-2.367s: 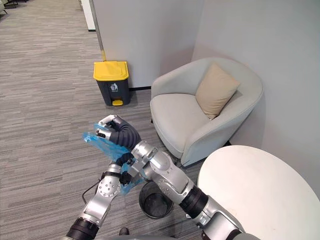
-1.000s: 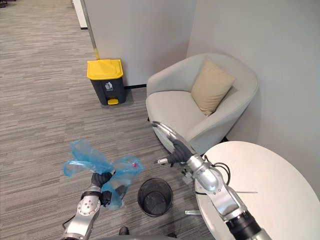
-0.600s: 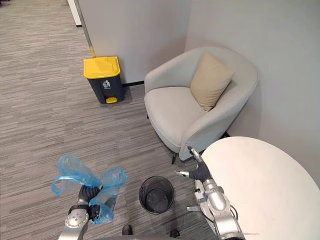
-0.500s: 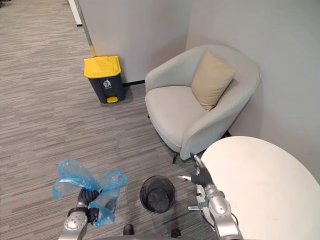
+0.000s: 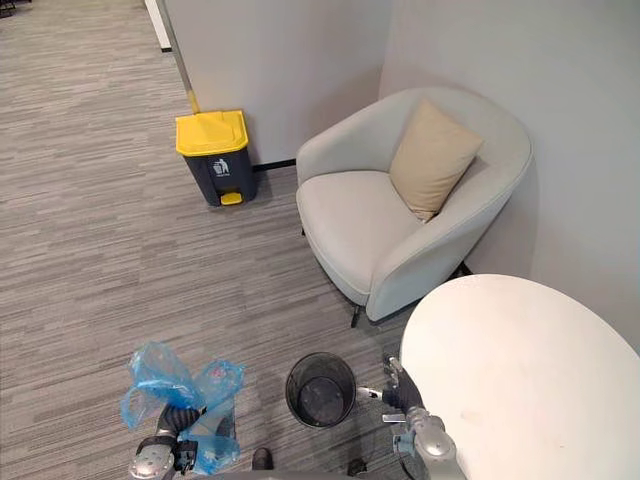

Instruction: Gather rubbish on tea table into small bin, then transfer packed bag to large trash can.

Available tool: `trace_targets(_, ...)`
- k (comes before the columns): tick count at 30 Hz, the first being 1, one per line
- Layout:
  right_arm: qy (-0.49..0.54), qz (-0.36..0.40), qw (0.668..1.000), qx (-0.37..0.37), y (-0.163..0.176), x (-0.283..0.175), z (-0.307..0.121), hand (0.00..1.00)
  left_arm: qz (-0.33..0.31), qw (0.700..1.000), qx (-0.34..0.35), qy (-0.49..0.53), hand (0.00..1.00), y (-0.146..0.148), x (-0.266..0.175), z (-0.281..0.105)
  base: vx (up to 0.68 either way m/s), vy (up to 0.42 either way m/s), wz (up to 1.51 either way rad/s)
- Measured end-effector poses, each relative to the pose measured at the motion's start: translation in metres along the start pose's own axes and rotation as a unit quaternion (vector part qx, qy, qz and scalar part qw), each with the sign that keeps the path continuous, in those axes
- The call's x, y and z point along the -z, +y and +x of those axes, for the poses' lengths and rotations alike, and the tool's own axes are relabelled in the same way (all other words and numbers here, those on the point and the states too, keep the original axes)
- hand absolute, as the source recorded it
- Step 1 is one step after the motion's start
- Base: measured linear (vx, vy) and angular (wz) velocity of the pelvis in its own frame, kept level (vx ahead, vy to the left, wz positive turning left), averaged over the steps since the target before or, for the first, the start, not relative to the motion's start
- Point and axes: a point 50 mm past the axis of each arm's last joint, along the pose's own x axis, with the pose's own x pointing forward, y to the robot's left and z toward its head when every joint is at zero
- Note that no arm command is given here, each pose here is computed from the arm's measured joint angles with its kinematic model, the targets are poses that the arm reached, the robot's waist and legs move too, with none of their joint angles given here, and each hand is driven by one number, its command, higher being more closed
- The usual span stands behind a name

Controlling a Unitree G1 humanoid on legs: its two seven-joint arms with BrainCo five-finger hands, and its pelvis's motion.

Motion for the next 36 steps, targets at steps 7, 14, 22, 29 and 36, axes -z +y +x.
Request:
trace_targets(7,0.022,0.003,1.0,0.002,0.001,0.009,0.0,0.0,0.005,1.0,0.019,0.018,1.0,-0.005,0.009,-0.003,0.0,0.01,-0.05)
trace_targets(14,0.031,-0.013,0.999,0.011,-0.002,0.007,0.006,0.0,0.001,1.0,0.019,0.022,1.0,-0.005,0.011,-0.003,-0.01,0.018,-0.23)
trace_targets(22,0.014,-0.07,0.997,0.04,-0.007,-0.011,0.017,0.0,-0.034,0.998,0.012,-0.041,1.0,-0.004,-0.024,0.007,-0.09,0.008,-0.06)
trace_targets(29,-0.019,-0.087,0.995,0.033,0.0,-0.027,0.021,0.0,-0.042,0.997,0.018,-0.067,1.0,-0.011,-0.035,0.004,-0.17,-0.188,0.53)
trace_targets(36,-0.018,-0.091,0.994,0.061,-0.013,-0.028,0.02,0.0,-0.047,0.994,0.046,-0.088,1.0,-0.032,-0.048,0.005,-0.23,-0.156,0.68)
